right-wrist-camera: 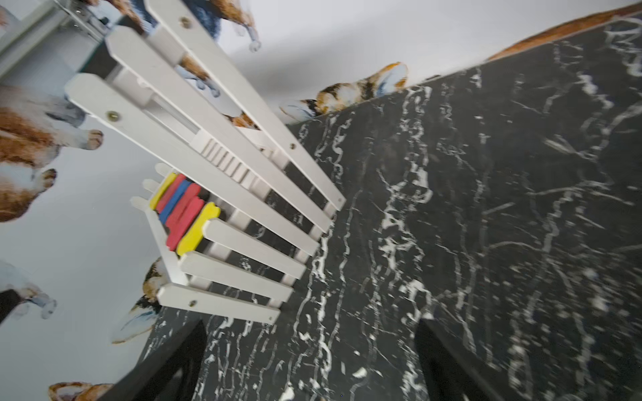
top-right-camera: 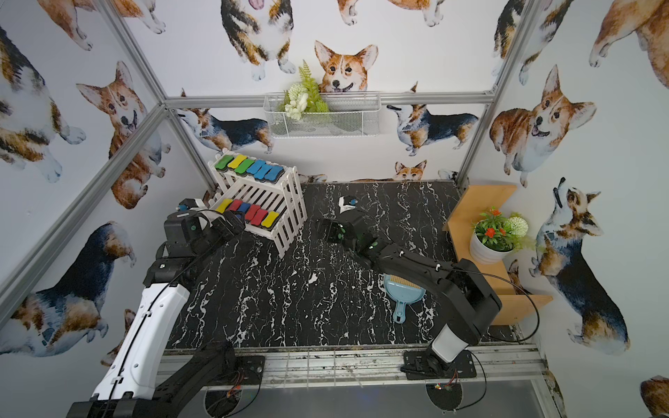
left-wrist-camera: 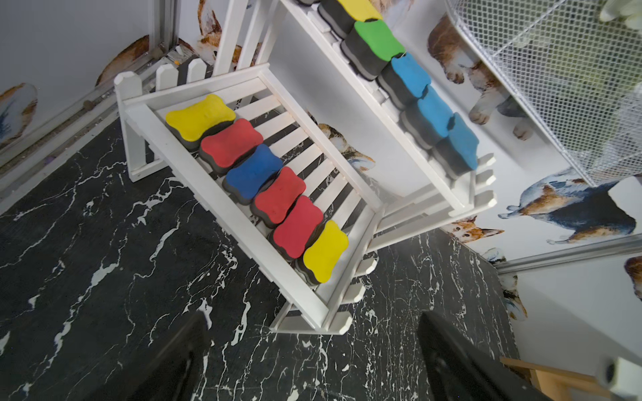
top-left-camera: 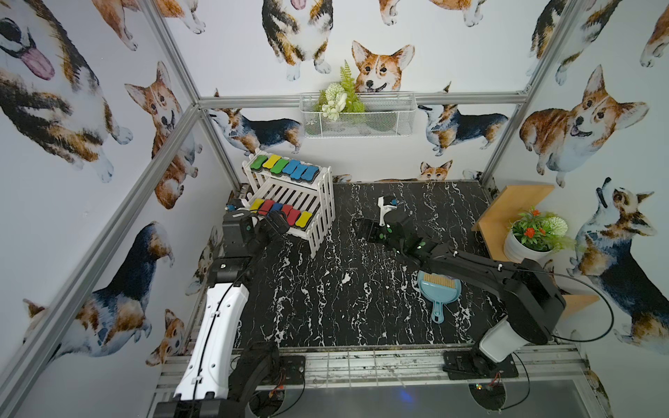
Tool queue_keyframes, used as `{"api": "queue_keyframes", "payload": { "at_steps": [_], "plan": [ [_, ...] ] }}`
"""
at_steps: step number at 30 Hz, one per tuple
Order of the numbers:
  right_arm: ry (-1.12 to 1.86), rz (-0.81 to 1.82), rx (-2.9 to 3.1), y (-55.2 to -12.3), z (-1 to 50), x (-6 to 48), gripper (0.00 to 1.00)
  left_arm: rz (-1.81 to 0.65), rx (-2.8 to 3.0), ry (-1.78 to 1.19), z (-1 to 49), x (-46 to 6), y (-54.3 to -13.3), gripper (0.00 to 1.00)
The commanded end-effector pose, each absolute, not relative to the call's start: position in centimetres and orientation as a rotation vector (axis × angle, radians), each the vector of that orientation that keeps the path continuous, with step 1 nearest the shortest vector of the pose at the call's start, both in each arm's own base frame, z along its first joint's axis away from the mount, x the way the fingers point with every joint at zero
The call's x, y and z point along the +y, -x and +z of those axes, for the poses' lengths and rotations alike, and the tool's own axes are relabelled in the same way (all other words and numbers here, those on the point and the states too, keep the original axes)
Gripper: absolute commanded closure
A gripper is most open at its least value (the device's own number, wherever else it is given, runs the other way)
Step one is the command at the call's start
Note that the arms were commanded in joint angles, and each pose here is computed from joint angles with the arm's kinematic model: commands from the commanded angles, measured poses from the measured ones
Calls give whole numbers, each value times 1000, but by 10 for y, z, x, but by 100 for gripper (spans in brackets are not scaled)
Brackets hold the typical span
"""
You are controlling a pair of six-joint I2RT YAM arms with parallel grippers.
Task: Remove the whiteboard erasers from the shelf
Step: Move the shelf to the center of the board.
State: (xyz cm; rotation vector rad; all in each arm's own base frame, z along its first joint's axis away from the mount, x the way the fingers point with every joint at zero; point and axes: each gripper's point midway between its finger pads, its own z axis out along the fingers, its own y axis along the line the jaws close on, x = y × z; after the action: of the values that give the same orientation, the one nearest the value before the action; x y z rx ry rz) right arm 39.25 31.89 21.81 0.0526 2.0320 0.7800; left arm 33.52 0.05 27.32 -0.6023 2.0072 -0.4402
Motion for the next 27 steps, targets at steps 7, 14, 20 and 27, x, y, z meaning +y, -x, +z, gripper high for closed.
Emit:
{"api": "queue_keyframes", "payload": {
  "at_steps": [7,14,20,27],
  "plan": [
    [-89,812,2019,-398,224,394,6,-419,2035,623,259,3,-328,0],
    [-165,787,2138,-407,202,431,24,-274,2009,698,266,26,-320,0],
    [-203,762,2159,-418,197,449,31,-237,2003,688,271,30,-318,0],
    [-280,706,2168,-433,188,453,32,-248,2005,665,272,27,-318,0]
  ]
}}
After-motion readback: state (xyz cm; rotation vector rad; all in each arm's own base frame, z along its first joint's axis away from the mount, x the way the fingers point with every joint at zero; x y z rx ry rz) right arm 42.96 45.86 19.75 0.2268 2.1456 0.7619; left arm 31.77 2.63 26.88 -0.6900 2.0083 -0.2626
